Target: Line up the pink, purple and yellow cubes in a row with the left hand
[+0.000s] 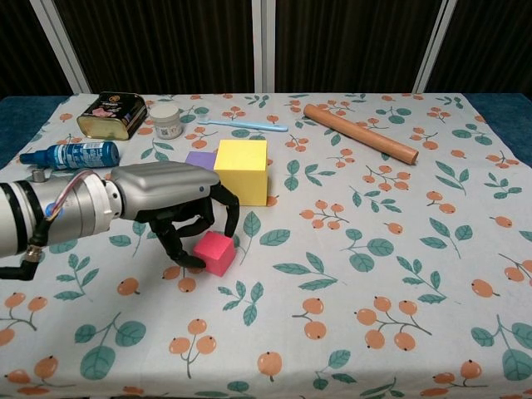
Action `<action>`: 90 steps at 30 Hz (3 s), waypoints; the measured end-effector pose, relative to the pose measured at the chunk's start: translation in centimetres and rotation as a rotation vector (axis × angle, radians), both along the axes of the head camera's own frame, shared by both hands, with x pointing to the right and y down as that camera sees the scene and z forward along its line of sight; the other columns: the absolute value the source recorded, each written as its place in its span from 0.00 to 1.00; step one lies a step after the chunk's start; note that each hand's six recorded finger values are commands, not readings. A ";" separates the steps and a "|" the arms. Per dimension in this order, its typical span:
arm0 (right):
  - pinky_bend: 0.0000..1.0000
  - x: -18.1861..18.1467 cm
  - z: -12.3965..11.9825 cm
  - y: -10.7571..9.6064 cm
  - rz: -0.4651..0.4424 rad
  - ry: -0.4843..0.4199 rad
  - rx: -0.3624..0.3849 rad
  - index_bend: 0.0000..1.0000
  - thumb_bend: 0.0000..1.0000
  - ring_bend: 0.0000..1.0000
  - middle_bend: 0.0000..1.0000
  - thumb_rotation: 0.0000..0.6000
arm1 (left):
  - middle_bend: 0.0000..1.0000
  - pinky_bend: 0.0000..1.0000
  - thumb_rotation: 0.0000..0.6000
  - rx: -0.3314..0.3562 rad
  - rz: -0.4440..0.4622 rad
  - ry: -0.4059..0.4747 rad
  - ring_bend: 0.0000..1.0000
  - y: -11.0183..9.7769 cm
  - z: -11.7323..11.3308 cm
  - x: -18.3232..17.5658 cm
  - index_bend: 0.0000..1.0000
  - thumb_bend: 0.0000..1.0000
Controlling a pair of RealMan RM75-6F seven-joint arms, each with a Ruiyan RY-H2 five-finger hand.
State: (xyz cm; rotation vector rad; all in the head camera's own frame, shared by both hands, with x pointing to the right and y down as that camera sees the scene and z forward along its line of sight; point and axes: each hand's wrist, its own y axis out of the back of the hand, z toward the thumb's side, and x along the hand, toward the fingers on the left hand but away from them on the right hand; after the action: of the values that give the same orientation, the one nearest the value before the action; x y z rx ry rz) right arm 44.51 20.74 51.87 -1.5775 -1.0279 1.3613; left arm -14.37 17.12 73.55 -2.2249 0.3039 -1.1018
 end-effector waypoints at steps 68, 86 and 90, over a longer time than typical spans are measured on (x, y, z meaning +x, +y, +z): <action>0.07 -0.9 -0.8 -0.3 -0.023 -0.002 0.016 0.00 0.16 0.00 0.04 1.00 | 0.92 1.00 1.00 -0.005 -0.453 -0.202 0.94 -11.0 3.3 -7.5 0.57 0.26; 0.07 -0.5 -0.7 -0.2 -0.007 0.005 0.011 0.00 0.16 0.00 0.04 1.00 | 0.91 1.00 1.00 -0.004 -0.416 -0.209 0.94 -11.3 3.7 -6.5 0.56 0.26; 0.07 -0.4 -0.7 -0.1 -0.004 0.006 0.011 0.00 0.16 0.00 0.04 1.00 | 0.91 1.00 1.00 -0.006 -0.412 -0.209 0.93 -11.2 3.8 -6.3 0.56 0.26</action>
State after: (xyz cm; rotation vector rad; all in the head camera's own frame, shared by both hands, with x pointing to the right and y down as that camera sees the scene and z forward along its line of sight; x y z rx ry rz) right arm 44.15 20.59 51.15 -1.5656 -1.0263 1.3548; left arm -20.66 5.93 77.35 -2.0790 0.6895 -1.5374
